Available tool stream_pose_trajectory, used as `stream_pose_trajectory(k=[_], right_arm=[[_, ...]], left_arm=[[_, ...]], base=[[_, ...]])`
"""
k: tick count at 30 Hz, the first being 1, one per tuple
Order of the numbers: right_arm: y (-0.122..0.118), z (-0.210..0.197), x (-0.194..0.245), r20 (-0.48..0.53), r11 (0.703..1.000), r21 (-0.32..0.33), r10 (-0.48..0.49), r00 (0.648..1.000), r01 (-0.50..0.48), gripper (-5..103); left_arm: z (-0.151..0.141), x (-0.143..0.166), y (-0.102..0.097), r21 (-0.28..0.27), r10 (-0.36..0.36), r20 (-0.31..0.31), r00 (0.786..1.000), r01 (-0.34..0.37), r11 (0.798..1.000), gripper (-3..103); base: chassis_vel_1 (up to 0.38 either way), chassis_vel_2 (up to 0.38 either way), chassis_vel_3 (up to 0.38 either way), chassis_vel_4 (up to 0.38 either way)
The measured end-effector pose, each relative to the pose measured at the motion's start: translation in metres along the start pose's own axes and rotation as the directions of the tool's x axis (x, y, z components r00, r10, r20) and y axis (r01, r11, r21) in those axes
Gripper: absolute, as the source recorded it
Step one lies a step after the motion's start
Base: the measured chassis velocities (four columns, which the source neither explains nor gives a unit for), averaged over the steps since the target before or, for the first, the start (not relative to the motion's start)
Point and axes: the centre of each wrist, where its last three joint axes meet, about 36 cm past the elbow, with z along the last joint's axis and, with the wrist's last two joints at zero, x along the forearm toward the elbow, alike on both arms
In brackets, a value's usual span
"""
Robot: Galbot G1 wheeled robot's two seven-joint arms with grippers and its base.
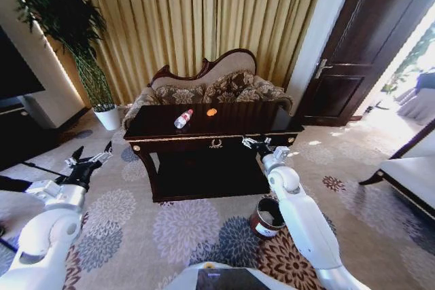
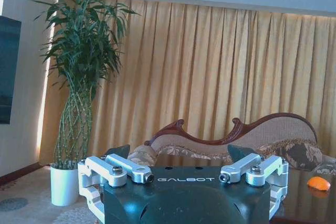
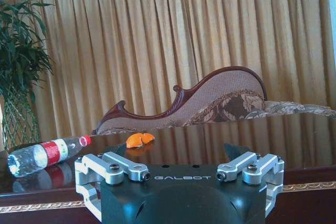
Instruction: Move to the front of the table and place the trash on the table into the trash bin.
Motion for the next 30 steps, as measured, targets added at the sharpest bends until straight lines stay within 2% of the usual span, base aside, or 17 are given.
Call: stream_pose_trajectory(k=[30], right_arm=[[0.0022, -0.0008, 0.0021, 0.002, 1.000, 0.006, -0.011, 1.000, 0.011, 100]], left_arm=[[0.0048, 0.0042, -0.0055, 0.013, 0.013, -0.004, 1.000, -0.013, 1.000, 100]], base=[[-0.069, 0.064, 0.067, -0.067]])
